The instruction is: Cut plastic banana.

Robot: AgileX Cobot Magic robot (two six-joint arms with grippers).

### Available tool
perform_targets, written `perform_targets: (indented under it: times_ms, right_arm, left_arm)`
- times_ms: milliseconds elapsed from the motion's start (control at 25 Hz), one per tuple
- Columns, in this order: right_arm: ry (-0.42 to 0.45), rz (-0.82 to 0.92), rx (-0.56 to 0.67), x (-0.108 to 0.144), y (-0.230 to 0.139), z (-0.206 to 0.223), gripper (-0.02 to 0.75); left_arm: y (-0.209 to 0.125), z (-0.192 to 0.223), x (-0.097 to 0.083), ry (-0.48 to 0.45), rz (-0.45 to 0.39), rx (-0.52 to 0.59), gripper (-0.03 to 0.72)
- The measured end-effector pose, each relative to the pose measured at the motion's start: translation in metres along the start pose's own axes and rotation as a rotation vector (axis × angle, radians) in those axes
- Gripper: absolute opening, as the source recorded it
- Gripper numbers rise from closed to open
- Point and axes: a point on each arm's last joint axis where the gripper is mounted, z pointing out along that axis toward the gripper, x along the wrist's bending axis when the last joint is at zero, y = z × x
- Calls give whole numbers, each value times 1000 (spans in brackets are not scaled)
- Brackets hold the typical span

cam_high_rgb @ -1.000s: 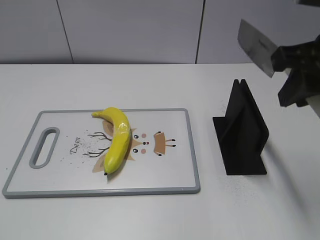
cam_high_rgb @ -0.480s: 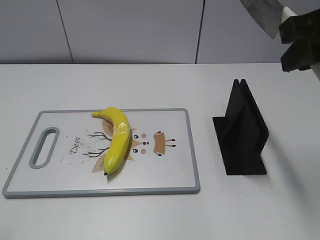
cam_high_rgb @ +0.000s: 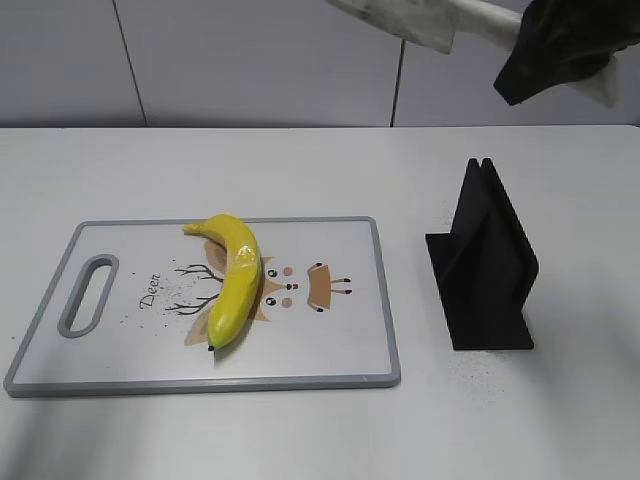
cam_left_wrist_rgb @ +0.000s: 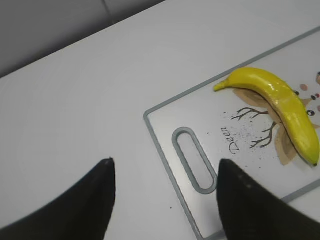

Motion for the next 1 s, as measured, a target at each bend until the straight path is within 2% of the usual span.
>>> perform_targets:
  times_ms: [200,320,480,600,720,1000]
  right_arm:
    - [53,-246,19,-1,12,19,166]
    - [134,-414,52,2,15,36,166]
    - [243,-537,70,5,20,65,166]
    - [310,-647,59,8,22,86,166]
    - [354,-696,43,9,26,102,166]
    - [424,-761,-23,11,37,125,166]
  left_arm:
    - [41,31,-13,-121,238,43,617]
    - [59,49,-21,-183,375,48,615]
    - [74,72,-28,-312,535,45,611]
    - [76,91,-31,-396,615,65,606]
    - [72,108,-35,-472,654,89,602]
    - [67,142,-38,-520,685,118,593]
